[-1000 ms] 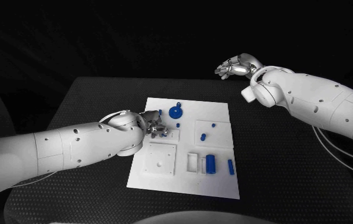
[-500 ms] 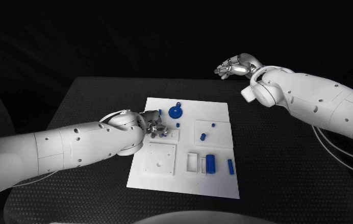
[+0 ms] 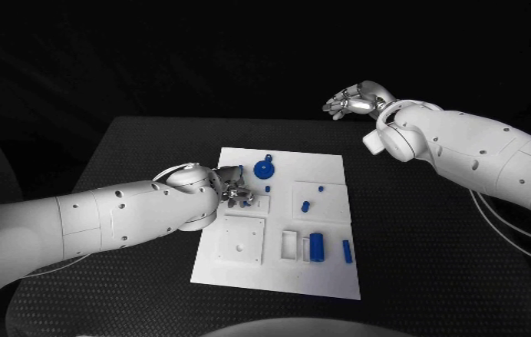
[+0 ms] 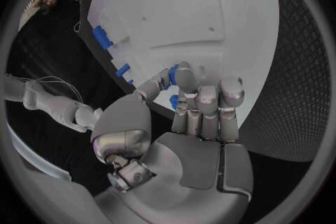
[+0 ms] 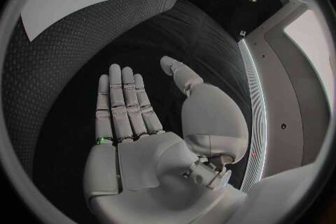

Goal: Assemble the parts on the task board

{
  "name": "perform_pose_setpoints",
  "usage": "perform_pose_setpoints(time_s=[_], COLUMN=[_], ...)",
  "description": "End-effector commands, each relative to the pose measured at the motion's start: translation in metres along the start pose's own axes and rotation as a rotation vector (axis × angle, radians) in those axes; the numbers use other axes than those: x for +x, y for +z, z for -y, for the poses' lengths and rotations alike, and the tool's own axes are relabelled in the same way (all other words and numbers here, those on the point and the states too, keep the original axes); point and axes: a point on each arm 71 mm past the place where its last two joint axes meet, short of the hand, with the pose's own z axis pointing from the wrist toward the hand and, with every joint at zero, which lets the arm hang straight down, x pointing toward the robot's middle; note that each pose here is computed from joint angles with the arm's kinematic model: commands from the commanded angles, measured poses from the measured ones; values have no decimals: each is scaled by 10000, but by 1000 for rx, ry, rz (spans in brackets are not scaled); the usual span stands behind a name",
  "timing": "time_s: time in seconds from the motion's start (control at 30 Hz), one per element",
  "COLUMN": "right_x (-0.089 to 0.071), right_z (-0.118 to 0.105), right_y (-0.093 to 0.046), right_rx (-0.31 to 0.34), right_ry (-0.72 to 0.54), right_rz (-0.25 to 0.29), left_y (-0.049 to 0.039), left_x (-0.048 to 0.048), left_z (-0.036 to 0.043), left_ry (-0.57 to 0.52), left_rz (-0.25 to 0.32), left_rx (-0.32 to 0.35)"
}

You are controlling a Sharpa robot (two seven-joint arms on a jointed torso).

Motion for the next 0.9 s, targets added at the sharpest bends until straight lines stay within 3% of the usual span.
perform_pose_setpoints(time_s=[0.03, 0.9], right_x=[13, 21], right_z=[-8, -13], right_y=[-1, 3], right_rx=[-6, -7], right_ry=[3, 3], right_rz=[-12, -16], left_y=[9, 25], left_x=[140, 159], left_z=[39, 110], left_ry=[37, 39], left_rz=[-71, -87], left_rx=[-1, 21])
